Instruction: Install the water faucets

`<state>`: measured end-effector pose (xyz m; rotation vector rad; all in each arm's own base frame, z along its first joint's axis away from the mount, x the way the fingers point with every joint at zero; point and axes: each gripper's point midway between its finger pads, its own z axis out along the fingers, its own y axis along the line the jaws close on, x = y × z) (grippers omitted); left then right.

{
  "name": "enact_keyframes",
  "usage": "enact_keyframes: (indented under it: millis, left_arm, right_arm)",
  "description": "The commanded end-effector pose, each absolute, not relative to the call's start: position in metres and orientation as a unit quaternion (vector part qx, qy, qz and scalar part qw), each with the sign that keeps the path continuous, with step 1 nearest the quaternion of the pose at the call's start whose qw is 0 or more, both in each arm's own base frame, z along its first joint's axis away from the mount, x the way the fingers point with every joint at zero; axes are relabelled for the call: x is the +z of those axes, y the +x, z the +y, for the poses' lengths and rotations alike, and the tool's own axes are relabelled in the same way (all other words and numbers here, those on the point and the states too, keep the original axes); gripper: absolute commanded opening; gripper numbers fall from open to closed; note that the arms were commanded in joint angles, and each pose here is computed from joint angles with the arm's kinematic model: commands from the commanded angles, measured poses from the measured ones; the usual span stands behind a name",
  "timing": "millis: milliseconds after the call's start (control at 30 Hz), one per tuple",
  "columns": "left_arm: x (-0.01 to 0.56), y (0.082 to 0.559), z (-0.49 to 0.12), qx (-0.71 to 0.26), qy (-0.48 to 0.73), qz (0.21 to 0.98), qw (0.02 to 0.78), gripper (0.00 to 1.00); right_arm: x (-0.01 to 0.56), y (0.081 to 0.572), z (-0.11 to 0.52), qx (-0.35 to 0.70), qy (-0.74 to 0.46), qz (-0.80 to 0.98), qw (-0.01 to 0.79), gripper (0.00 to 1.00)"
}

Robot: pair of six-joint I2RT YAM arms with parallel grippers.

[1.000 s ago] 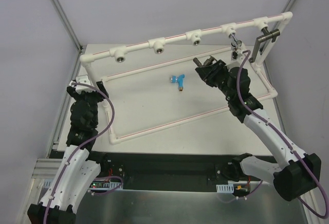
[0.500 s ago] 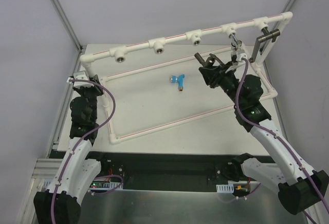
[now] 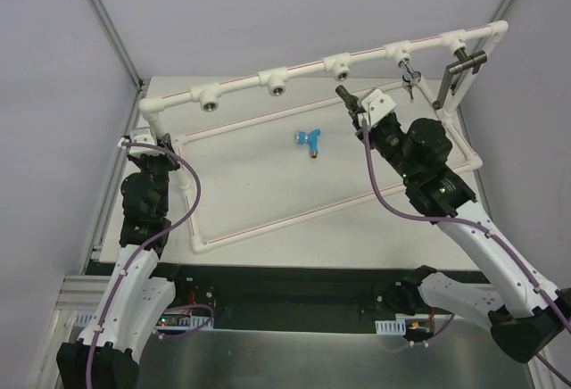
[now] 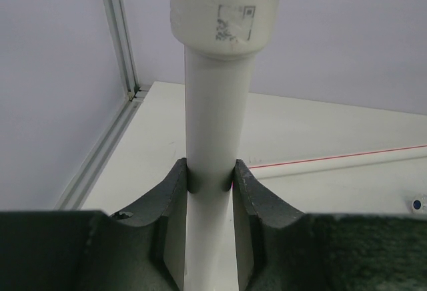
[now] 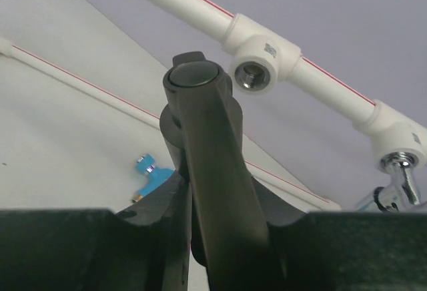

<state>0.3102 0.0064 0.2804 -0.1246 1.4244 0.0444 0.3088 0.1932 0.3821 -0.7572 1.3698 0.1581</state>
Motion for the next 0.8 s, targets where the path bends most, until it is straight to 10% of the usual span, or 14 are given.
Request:
enact_keyframes:
  millis: [0,767]
  left_arm:
    - [0.297,0.308,-0.003,0.002,-0.059,0.64,0.766,0.0]
    - [0.29,0.314,-0.018,-0.032,-0.047,0.658,0.751,0.0]
  right_arm:
    - [0.401,0.322,0.164,-0.055,-0.345,0.583,0.733,0.02]
    - [0.414,0.339,0.17,-0.094,-0.319,0.528,0.781,0.02]
